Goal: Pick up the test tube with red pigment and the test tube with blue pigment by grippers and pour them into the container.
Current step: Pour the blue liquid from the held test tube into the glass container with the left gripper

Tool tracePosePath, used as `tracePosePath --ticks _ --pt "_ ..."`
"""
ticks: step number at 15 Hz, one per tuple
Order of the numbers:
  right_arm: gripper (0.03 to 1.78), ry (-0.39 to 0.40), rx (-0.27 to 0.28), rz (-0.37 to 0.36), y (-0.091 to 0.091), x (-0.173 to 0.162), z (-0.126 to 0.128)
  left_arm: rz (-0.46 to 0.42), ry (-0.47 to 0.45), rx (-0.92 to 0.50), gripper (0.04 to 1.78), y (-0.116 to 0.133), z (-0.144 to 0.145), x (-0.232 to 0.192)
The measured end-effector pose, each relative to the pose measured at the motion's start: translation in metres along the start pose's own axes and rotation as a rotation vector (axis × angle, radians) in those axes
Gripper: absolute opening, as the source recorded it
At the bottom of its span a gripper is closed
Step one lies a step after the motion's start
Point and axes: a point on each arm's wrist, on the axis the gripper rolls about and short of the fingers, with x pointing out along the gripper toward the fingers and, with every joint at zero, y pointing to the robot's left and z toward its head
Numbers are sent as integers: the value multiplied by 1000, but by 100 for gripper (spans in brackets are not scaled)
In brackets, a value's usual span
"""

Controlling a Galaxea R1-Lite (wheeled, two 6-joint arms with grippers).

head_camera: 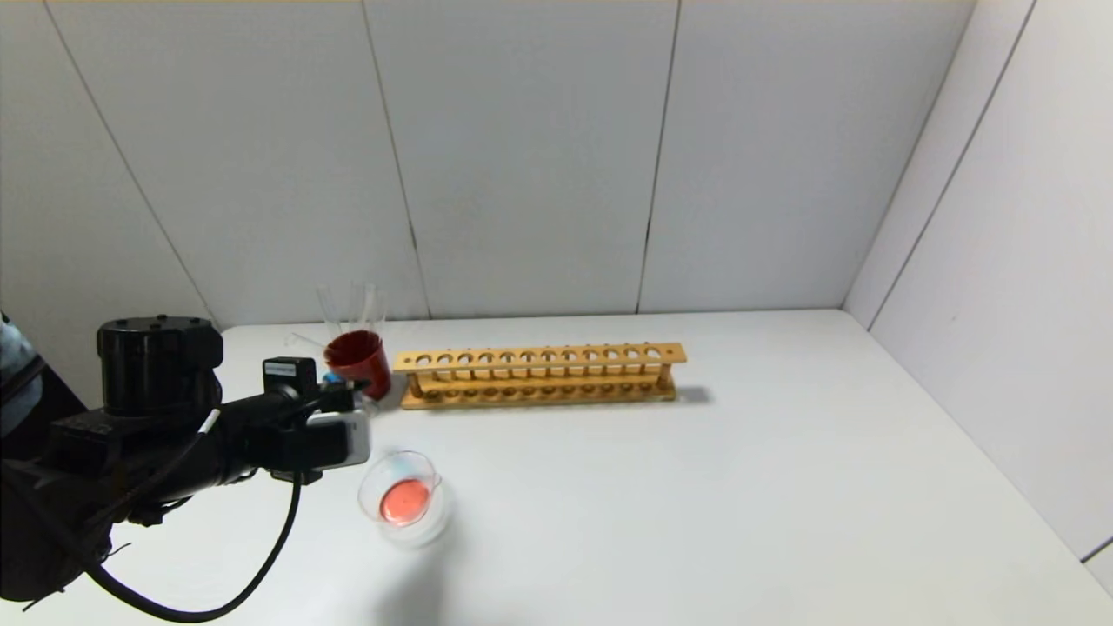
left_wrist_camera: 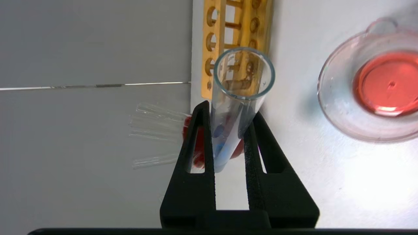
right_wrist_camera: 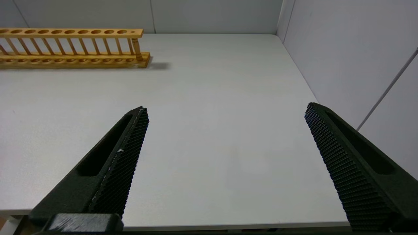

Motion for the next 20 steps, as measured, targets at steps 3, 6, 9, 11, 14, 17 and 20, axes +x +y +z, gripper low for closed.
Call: tracePosePath --ticks 3,6,9,11,14,17,20 --pt "175 0 0 0 0 0 0 -3 33 83 31 -1 -10 -1" --pt "175 0 0 0 0 0 0 -14 63 154 31 -3 -20 0" --pt "175 0 0 0 0 0 0 -41 69 152 31 -8 -24 6" --pt "175 0 0 0 0 0 0 -55 73 164 31 -10 -26 10" --pt "175 0 0 0 0 0 0 -73 103 182 31 -13 -29 15" --pt "175 0 1 1 0 0 0 -85 122 187 31 -16 -29 19" --pt "175 0 0 0 0 0 0 -95 97 197 31 -18 -23 22"
